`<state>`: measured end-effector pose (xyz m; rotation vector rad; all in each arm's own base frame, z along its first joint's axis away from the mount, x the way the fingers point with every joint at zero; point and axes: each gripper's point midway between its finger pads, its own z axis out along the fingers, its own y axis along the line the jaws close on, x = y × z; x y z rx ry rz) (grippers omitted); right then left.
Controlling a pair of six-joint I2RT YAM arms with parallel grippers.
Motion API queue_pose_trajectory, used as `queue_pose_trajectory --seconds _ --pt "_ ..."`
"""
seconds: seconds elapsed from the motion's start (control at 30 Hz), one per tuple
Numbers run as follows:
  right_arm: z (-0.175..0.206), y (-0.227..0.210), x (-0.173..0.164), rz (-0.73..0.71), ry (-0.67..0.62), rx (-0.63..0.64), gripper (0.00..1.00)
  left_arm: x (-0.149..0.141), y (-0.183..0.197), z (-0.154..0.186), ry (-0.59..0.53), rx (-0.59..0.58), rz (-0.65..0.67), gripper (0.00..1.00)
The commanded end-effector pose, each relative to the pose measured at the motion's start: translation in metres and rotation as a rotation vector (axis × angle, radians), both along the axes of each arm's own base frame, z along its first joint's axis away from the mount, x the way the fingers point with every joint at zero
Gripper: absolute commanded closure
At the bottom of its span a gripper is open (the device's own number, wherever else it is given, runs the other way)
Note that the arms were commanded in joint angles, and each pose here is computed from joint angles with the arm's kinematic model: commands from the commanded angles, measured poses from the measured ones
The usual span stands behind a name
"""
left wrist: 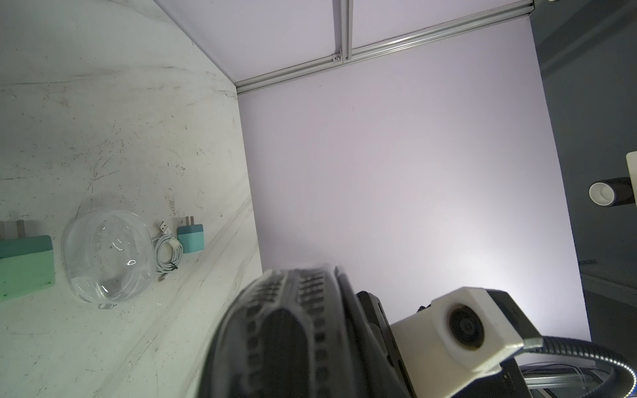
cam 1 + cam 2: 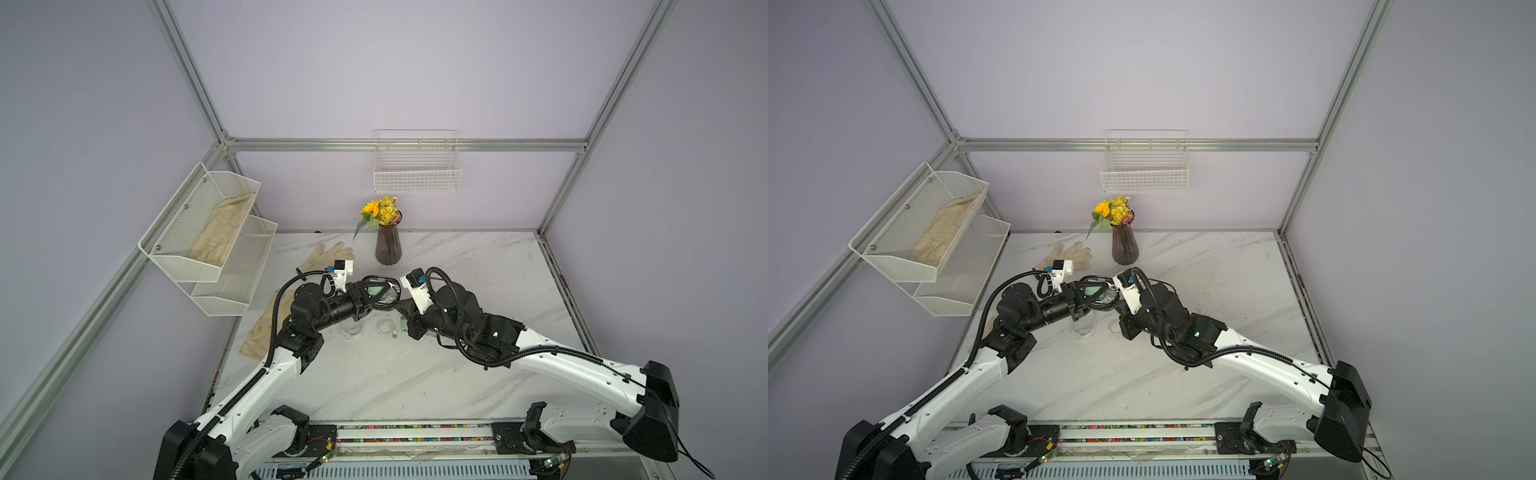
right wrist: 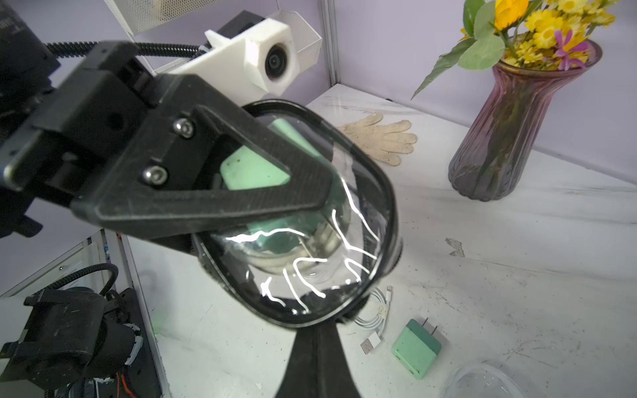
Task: Pack away charging kits
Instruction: Zip the zipper on the storage bag.
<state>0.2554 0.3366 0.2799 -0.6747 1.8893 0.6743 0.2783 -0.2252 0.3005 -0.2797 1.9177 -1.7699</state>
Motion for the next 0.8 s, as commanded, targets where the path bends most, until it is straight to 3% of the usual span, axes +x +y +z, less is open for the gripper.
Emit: queue_pose_trajectory --seconds 0.0,0.4,0.6,0.77 --pt "0.003 -0.026 0.015 -0.136 -0.043 -0.043 1.00 -0.020 -0.003 0.066 -0.181 -0.063 -0.077 0.75" --pt "0.017 -0.047 0.031 -0.266 -0.111 -0.082 1.00 -0.026 -0.003 0.057 -0.180 -0.032 -0.103 0.78" --pt "0.036 -0.038 0.035 -0.232 -0.167 -0.094 1.00 -0.046 -0.012 0.053 -0.230 0.031 -0.244 0.84" --pt "0.044 -0.021 0.023 -0.087 -0.197 -0.137 1.00 -0.056 -0.010 0.051 -0.304 0.112 -0.278 0.88"
